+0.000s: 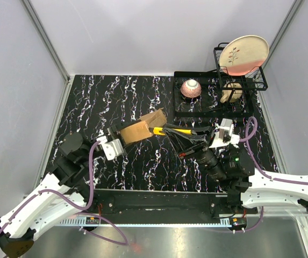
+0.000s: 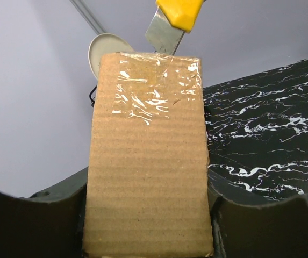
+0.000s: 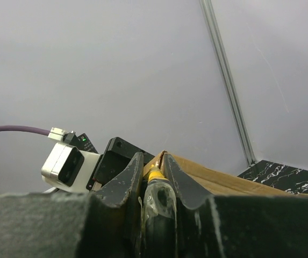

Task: Unpack the express box
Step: Cut the express box, then adjust the express box.

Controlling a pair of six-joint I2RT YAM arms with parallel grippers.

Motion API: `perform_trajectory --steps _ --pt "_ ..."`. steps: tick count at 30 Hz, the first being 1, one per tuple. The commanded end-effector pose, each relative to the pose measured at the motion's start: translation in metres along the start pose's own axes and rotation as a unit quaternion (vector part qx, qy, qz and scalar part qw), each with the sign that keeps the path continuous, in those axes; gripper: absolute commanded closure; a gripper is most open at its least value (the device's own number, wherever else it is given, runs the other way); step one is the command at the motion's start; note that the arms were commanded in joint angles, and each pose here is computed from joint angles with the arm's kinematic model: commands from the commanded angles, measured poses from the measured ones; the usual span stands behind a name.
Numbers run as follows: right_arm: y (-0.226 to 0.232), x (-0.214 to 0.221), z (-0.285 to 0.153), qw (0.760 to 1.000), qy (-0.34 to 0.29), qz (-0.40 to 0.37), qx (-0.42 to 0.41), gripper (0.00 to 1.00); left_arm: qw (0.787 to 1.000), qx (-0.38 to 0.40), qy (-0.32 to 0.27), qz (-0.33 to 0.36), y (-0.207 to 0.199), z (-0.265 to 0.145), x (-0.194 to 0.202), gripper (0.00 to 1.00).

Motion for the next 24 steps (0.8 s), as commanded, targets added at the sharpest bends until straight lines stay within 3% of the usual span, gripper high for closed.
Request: perform_trajectory --steps 1,14,19,24 --pt "0.011 0.018 -0.009 0.999 0.036 0.024 -0.032 1.0 0.986 -0.154 -0.049 0.031 0.06 -0.008 -0.041 1.0" --pt "0.007 0.015 -0.016 0.998 0.03 0.038 -0.027 1.0 0.982 -0.181 -0.057 -0.006 0.07 -0.012 -0.045 1.0" --pt "0.008 0.011 -0.016 0.999 0.025 0.032 -0.031 1.0 0.99 -0.128 -0.065 -0.002 0.053 -0.008 -0.046 1.0" --pt "0.005 -0.013 -0.017 0.999 0.013 -0.018 -0.034 1.0 0.994 -0.064 -0.073 -0.051 0.032 -0.006 -0.047 1.0"
Point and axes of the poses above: each gripper's point midway between its finger pads, its own z axis out along the fingers, its own y axis along the line the jaws close on, x = y × z, the point moved 3 cm from there along -z, back along the fingers, and after that the axes turned 2 degrees about -z, right-handed, at the moved point
